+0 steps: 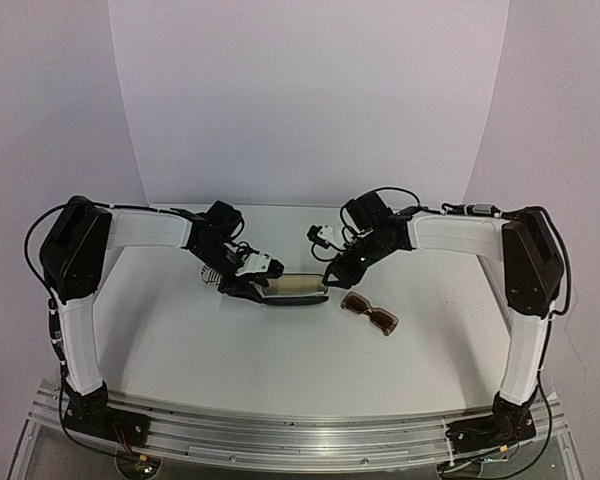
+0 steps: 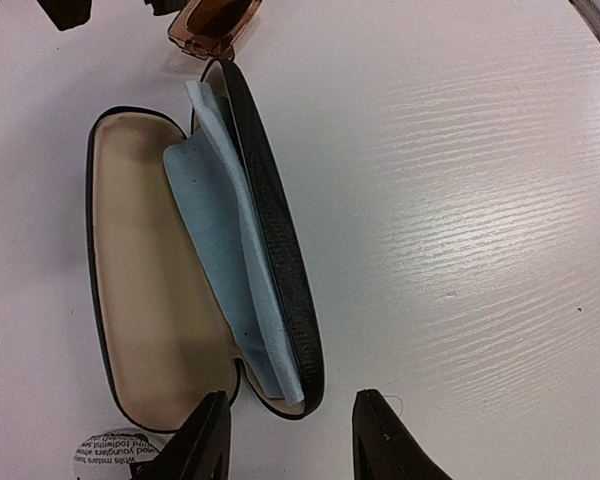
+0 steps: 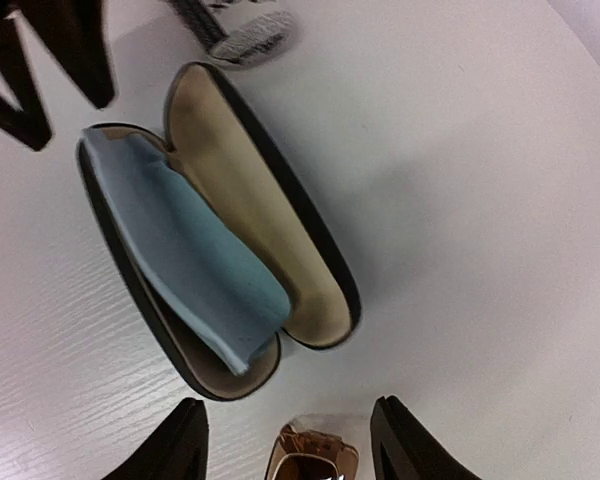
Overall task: Organize the sunglasses
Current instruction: Place the glasses cleaning cloth in the sunglasses case, then pick up the sunglasses from the center of the board.
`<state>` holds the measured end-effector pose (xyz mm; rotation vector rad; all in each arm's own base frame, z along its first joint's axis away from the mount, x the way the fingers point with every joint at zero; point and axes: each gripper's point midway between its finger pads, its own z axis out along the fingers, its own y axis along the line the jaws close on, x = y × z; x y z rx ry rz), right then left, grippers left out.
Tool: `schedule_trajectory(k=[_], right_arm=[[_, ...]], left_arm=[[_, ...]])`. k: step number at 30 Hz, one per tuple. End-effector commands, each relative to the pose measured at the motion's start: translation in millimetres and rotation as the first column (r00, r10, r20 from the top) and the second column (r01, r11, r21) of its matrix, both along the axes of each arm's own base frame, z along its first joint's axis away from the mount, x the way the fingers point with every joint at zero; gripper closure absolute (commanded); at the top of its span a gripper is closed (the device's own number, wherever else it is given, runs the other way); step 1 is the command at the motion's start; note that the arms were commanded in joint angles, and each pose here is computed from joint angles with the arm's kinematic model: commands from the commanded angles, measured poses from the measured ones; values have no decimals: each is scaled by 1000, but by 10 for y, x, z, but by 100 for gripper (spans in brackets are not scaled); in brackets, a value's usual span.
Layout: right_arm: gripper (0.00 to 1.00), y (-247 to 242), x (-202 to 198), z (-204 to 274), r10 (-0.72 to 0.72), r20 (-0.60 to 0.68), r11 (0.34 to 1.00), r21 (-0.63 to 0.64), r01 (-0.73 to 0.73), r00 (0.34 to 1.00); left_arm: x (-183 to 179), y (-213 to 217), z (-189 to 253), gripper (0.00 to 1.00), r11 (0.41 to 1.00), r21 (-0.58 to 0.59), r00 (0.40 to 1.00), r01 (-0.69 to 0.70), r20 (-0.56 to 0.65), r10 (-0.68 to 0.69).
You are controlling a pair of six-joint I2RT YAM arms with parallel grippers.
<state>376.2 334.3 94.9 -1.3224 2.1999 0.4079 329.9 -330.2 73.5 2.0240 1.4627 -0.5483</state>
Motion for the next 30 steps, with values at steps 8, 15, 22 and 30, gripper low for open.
schedule_trajectory(k=[8, 15, 22, 30], right_arm=[[14, -1243, -467, -435, -356, -26, 893, -305, 331, 934], [14, -1325, -710, -607, -293, -82, 907, -340, 250, 953], [24, -1385, -796, -758, -269, -101, 903, -373, 214, 958], [48, -1223, -756, -745, -207, -123, 932, -328, 158, 970]], left_arm=[[251, -120, 915, 33, 944, -175, 946, -281, -215, 242], [550, 4, 882, 25, 864, -170, 863, -473, -284, 417], [804, 134, 736, 25, 807, -124, 793, -577, -322, 517], [933, 46, 461, 32, 801, -66, 757, -595, -381, 531]])
